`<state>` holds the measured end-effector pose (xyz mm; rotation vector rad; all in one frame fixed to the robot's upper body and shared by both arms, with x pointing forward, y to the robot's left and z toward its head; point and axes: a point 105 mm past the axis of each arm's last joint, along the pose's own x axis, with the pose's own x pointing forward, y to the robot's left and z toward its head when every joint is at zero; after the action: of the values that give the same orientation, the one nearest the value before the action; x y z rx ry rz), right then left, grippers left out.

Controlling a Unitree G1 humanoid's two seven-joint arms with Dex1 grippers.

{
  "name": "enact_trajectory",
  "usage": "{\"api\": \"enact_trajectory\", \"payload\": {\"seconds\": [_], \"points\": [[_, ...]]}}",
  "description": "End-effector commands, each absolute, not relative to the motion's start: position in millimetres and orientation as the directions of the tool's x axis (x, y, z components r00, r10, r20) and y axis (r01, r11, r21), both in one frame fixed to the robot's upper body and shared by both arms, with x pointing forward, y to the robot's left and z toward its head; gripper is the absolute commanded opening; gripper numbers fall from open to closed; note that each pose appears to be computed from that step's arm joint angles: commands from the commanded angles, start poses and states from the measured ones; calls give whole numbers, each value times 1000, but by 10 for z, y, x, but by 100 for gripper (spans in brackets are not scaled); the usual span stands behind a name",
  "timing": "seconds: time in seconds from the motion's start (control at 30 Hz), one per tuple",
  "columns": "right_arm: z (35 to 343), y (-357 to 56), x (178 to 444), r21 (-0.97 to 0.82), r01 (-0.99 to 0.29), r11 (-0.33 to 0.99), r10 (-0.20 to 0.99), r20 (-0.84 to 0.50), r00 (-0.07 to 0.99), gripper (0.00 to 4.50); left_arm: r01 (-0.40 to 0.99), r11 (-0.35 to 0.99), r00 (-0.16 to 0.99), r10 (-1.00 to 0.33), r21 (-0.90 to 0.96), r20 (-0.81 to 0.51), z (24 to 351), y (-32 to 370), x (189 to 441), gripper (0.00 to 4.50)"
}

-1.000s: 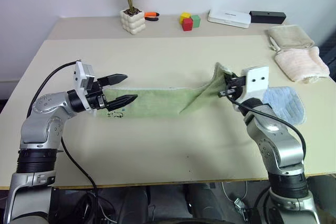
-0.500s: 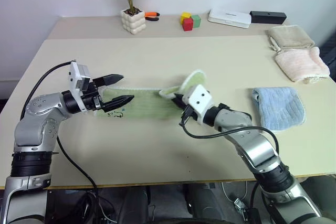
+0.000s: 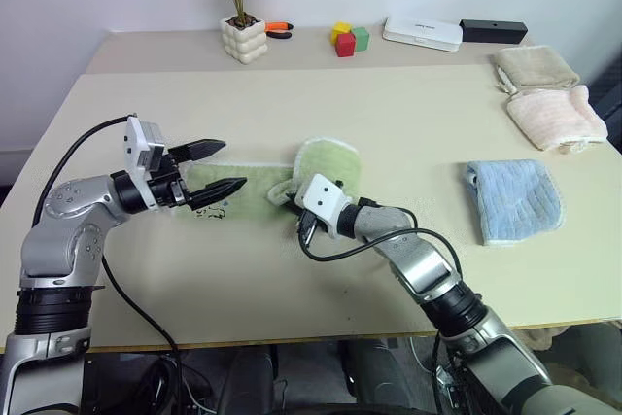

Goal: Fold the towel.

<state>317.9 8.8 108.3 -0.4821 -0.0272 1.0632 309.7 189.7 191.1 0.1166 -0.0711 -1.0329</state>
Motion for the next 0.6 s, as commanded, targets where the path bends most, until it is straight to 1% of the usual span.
{"api": "enact_trajectory", "payload": {"seconds": [0.03,0.17,0.23,0.27,0.4,0.43,0.47,0.53,0.57,0.6], "points": [[1208,235,3127,-430,-833,349,876,-166,453,141,848,503,506,-862,165,28,2023,1901,3064,450],[1292,234,3153,-414,-830,373,880,-125,458,354,850,501,504,-863,162,28,2016,1886,3063,450],[1421,206,3125,-389,-838,384,892,-80,446,447,849,503,506,-862,161,29,2014,1890,3062,450],[1466,197,3111,-377,-842,385,896,-64,439,447,848,504,507,-862,161,29,2014,1892,3062,450],[1879,88,2996,-187,-894,407,913,120,391,447,848,505,508,-861,162,24,2011,1917,3061,450],[1933,67,2990,-163,-897,411,910,140,391,447,848,505,509,-861,163,24,2011,1921,3062,450],[2059,-17,3049,-115,-887,447,887,187,423,447,848,505,508,-861,160,24,2014,1921,3069,450],[2248,-242,3246,-68,-818,571,802,264,537,447,850,502,505,-863,159,25,2015,1909,3085,450],[2290,-359,3351,-50,-769,637,747,284,601,447,851,501,503,-864,158,26,2014,1901,3089,450],[2263,-488,3464,-38,-711,702,692,275,668,447,851,500,502,-864,159,28,2013,1888,3093,450]]}}
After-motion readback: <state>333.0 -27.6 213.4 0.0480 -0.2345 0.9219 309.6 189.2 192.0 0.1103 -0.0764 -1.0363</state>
